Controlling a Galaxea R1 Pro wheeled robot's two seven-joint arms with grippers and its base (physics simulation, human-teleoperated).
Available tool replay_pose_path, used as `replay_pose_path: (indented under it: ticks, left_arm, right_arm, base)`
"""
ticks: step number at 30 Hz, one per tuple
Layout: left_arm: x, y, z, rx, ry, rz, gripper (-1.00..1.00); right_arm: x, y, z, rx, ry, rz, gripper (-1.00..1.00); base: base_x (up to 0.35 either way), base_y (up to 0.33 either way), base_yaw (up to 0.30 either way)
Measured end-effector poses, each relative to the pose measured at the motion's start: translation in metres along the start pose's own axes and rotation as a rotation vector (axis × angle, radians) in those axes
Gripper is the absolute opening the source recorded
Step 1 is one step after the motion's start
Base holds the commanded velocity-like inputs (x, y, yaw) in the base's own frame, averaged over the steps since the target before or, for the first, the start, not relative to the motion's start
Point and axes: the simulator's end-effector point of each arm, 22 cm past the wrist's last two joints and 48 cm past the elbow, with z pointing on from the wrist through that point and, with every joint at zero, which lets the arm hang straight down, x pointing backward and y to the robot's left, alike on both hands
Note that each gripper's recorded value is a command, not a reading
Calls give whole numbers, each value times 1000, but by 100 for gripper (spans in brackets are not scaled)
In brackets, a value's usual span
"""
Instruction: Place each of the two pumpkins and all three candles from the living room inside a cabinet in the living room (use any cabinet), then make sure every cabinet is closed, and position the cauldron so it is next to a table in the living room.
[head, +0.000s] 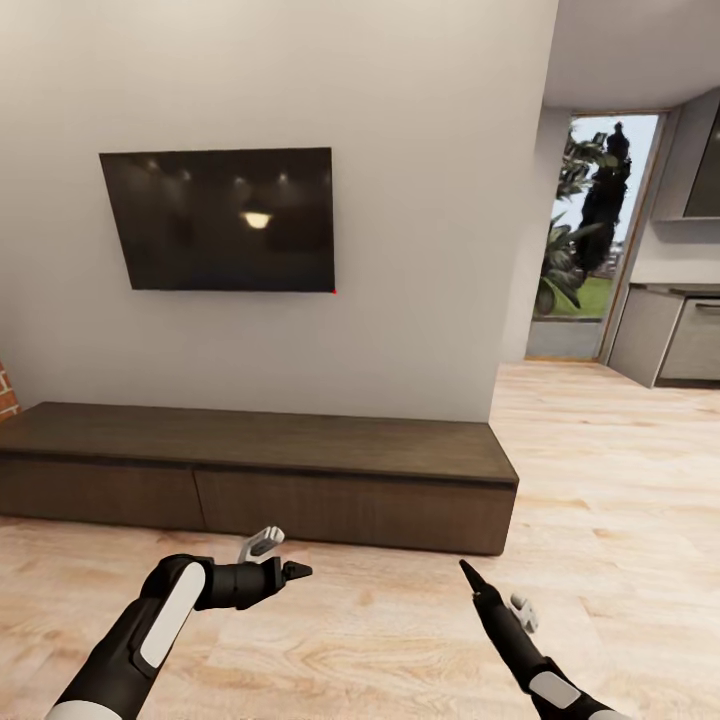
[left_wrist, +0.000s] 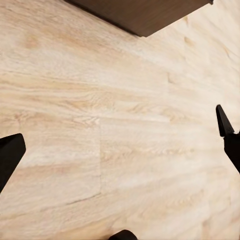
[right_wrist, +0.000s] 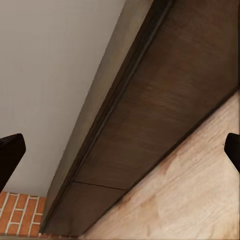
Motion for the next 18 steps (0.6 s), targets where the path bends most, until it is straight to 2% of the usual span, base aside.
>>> replay_pose_path:
  ticks: [3,4,6,7,9,12,14,18]
  left_arm:
    - [4,3,4,3,2,0,100]
    - [6,0,5,23,2,-3,100]
    - [7,-9,5,84,-1,-14,100]
    - [9,-20,4,147,-3,-25,100]
    - [12,-27,4,197,-3,-31,100]
    - [16,-34,4,255,-3,-37,100]
    - [18,-37,5,283,-4,-38,100]
    - [24,-45,5,348,-5,-39,100]
  right_arm:
    - [-3,-6,0,0,-26,-16,100]
    - [-4,-7,-1,-4,-32,-14,100]
    - [-3,-10,-1,-10,-36,-12,100]
    - [-3,-10,-1,-21,-40,-7,100]
    - [-4,-9,-2,-43,-54,5,100]
    - [-14,1,-5,-121,-104,57,100]
    - [-14,4,-6,-153,-111,85,100]
    - [-11,0,-7,-176,-118,104,100]
  base:
    - [0,0,0]
    - [0,0,0]
    - [0,0,0]
    - [0,0,0]
    - [0,0,0]
    - [0,0,0]
    - [0,0,0]
    - [0,0,0]
